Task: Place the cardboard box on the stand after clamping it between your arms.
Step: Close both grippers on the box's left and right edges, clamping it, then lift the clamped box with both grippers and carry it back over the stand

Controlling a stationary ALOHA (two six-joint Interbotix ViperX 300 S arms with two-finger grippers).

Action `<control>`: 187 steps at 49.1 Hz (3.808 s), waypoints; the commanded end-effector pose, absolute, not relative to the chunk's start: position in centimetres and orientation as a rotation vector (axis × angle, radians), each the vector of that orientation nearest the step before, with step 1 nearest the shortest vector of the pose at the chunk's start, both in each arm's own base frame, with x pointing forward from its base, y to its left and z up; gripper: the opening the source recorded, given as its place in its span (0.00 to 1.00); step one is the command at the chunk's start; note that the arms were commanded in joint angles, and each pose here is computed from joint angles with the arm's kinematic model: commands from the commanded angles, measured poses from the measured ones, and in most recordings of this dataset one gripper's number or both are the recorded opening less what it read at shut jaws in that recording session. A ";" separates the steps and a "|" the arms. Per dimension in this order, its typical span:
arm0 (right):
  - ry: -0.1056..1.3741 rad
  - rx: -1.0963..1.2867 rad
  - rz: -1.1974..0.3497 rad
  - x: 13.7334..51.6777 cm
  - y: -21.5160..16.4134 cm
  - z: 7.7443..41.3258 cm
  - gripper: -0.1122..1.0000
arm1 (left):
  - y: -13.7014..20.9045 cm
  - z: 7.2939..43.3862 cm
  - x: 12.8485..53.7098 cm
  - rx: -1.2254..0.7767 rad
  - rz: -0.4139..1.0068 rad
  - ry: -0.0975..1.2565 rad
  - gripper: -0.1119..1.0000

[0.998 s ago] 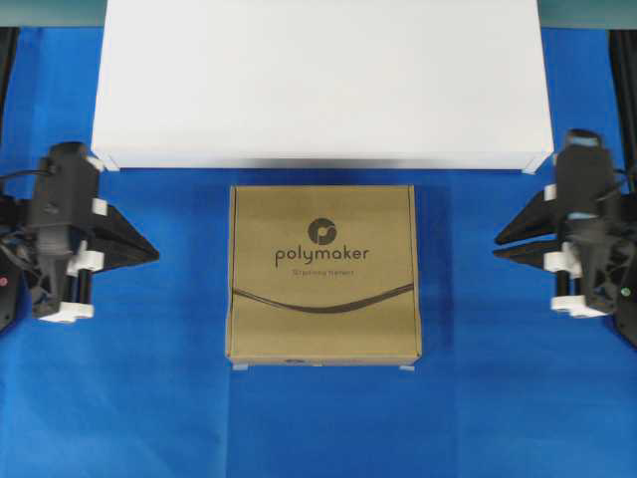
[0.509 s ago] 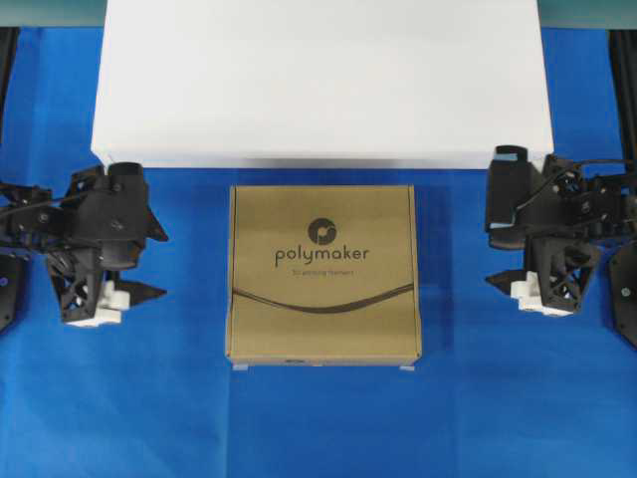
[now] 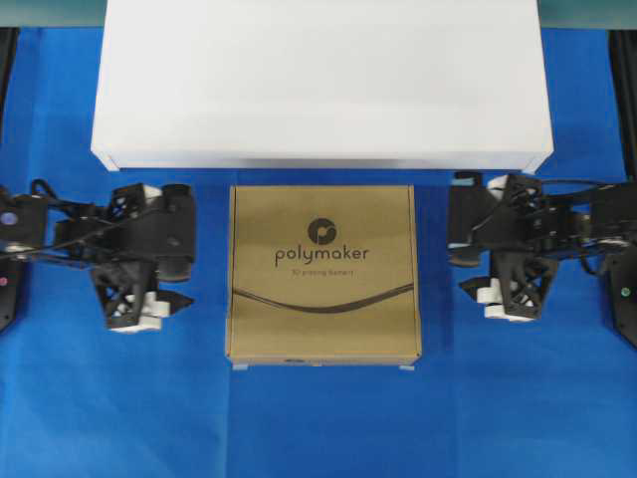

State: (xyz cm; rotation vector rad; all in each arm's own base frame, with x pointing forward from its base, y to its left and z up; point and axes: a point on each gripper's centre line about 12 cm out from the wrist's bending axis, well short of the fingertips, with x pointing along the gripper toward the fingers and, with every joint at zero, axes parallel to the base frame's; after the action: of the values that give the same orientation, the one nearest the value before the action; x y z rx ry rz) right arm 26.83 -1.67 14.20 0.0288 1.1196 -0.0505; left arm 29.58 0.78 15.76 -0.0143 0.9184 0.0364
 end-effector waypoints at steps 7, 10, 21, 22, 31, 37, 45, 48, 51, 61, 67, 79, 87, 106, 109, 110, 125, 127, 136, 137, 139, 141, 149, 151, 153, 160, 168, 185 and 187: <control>1.093 -0.035 -0.015 29.4 -1.9 13.4 0.99 | 1.0 15.3 32.1 -0.012 0.038 0.920 0.85; 1.093 -0.045 -0.009 29.9 -1.9 13.0 0.99 | 1.0 14.8 32.6 -0.013 0.039 0.929 0.85; 1.060 -0.048 -0.010 31.5 -2.0 11.6 0.99 | 1.1 13.2 34.3 -0.013 0.039 0.954 0.85; 1.052 -0.047 -0.011 31.7 -2.0 11.6 0.99 | 1.1 13.2 34.4 -0.011 0.038 0.954 0.85; 0.994 -0.051 -0.014 33.4 -2.2 11.5 0.99 | 1.3 13.3 35.1 0.019 0.025 0.947 0.85; 0.969 -0.051 -0.017 34.1 -2.2 11.7 0.99 | 1.4 13.4 35.4 0.050 0.011 0.941 0.85; 0.962 -0.050 -0.018 34.3 -2.3 11.9 0.99 | 1.9 13.9 35.9 0.054 0.020 0.925 0.85; 0.959 -0.050 -0.019 34.4 -2.3 12.0 0.99 | 2.1 14.3 36.1 0.051 0.026 0.914 0.85; 0.953 -0.047 -0.021 34.5 -2.3 12.2 0.99 | 2.4 14.7 36.3 0.050 0.033 0.904 0.85; 0.885 -0.008 -0.036 35.2 -2.3 15.7 0.99 | 2.3 18.1 37.0 0.045 0.039 0.859 0.85; 0.880 0.007 -0.032 35.2 -2.2 19.7 0.99 | 2.2 21.8 37.3 0.047 0.040 0.850 0.85; 0.893 0.005 -0.011 34.3 -1.8 28.9 0.99 | 2.1 30.7 36.9 0.053 0.048 0.807 0.85; 0.902 0.003 -0.004 33.8 -1.7 32.6 0.99 | 2.2 35.0 36.5 0.052 0.056 0.776 0.85; 0.868 0.000 -0.019 34.2 -2.4 32.5 0.99 | 2.5 35.5 37.3 0.054 0.060 0.778 0.85; 0.861 0.001 -0.026 34.4 -2.6 32.4 0.99 | 2.9 35.3 37.4 0.050 0.070 0.782 0.85; 0.862 0.001 -0.028 34.5 -2.8 32.3 0.99 | 3.1 35.3 37.5 0.046 0.075 0.785 0.85; 0.833 -0.026 -0.062 35.2 -5.1 32.3 0.99 | 6.0 35.9 38.7 0.088 0.123 0.769 0.85; 0.828 -0.036 -0.068 35.3 -5.7 32.4 0.99 | 6.3 36.1 38.9 0.102 0.123 0.763 0.85; 0.827 -0.038 -0.062 36.1 -7.6 32.4 0.99 | 7.7 36.6 40.0 0.131 0.138 0.754 0.85; 0.828 -0.042 -0.062 36.2 -7.8 32.3 0.99 | 8.0 36.6 40.1 0.132 0.142 0.755 0.85; 0.830 -0.046 -0.057 36.4 -8.2 32.2 0.99 | 8.5 36.4 40.0 0.130 0.153 0.759 0.85; 0.828 -0.046 -0.052 36.7 -8.7 32.2 0.99 | 9.0 36.2 40.0 0.131 0.161 0.765 0.85; 0.778 -0.009 -0.034 37.4 -10.1 33.1 0.99 | 11.2 35.2 39.7 0.150 0.190 0.798 0.85; 0.767 -0.006 -0.028 37.4 -10.3 33.3 0.99 | 11.7 34.8 39.7 0.158 0.194 0.810 0.85; 0.760 -0.004 -0.027 37.4 -10.7 33.4 0.99 | 12.3 34.5 39.7 0.165 0.199 0.818 0.85; 0.749 -0.010 -0.028 37.6 -12.1 33.4 0.99 | 14.0 34.3 39.9 0.182 0.223 0.815 0.85; 0.745 -0.025 -0.025 38.2 -13.8 33.3 0.99 | 16.2 34.4 40.1 0.184 0.268 0.790 0.85; 0.712 0.023 -0.007 37.9 -18.1 32.1 0.99 | 20.4 35.2 40.4 0.220 0.328 0.781 0.85; 0.713 0.025 -0.005 37.9 -18.7 31.8 0.99 | 20.9 35.3 40.4 0.219 0.338 0.780 0.85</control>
State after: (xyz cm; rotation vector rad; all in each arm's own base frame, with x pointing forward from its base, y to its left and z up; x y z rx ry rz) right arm 33.10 -19.74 25.26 0.0729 1.0174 -0.0270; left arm 36.72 20.64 28.69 0.1807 1.0676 0.2792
